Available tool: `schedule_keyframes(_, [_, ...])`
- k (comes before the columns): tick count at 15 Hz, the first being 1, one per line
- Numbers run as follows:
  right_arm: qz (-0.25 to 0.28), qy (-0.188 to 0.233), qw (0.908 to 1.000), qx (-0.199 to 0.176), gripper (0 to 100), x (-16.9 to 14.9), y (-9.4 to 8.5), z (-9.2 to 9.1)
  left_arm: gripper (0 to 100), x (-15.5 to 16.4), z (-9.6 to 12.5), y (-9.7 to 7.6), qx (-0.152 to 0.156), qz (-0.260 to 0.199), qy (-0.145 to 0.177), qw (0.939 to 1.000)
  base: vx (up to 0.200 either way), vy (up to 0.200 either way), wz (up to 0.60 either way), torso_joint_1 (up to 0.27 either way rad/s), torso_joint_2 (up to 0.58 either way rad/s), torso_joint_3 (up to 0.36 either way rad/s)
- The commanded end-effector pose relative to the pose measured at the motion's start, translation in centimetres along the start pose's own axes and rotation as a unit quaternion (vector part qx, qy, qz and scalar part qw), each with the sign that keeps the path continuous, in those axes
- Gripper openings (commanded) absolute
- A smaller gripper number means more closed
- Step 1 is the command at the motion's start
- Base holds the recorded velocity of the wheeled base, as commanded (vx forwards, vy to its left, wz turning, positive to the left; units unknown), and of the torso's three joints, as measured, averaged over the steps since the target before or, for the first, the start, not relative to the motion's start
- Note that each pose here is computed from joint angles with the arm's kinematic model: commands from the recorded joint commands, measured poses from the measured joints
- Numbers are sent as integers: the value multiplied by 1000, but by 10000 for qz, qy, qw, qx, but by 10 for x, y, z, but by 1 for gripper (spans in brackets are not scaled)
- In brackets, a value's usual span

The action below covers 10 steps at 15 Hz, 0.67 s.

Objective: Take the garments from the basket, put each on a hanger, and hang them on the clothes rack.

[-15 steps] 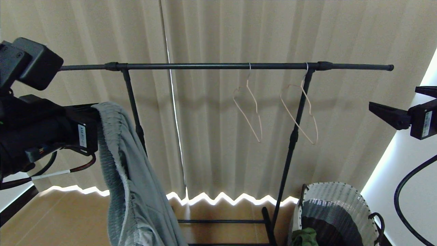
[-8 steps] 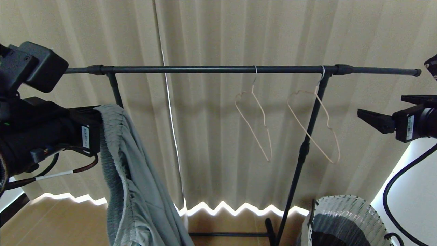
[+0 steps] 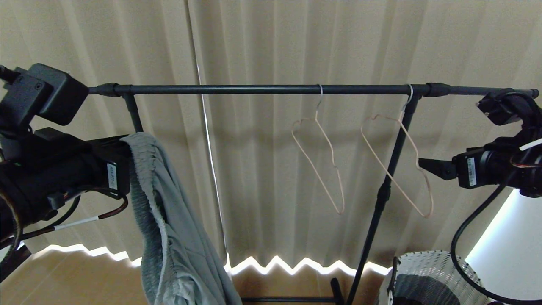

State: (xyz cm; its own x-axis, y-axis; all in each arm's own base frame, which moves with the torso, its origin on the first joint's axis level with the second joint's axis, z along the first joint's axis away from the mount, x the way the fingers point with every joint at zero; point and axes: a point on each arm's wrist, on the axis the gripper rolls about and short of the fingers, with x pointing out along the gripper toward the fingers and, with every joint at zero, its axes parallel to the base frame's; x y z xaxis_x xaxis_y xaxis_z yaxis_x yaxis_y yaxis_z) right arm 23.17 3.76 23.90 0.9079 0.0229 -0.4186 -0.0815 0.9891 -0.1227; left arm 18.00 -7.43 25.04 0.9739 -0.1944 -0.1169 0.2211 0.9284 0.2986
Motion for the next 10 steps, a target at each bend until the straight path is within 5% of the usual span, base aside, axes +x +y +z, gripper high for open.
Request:
schedule_keyframes(1, [25, 292, 9993, 219, 100, 32, 4, 8, 0, 1, -6, -2, 24, -19, 78, 10000, 0, 0, 0, 0, 0, 0])
schedule_keyframes(6, [-30, 789, 9954, 547, 100, 95, 10, 12, 0, 0, -6, -2, 20, -20, 55, 10000, 0, 0, 0, 0, 0, 0])
schedule_keyframes(10, [-225, 946, 9938, 547, 100, 108, 7, 6, 0, -1, -5, -1, 15, -14, 33, 10000, 0, 0, 0, 0, 0, 0])
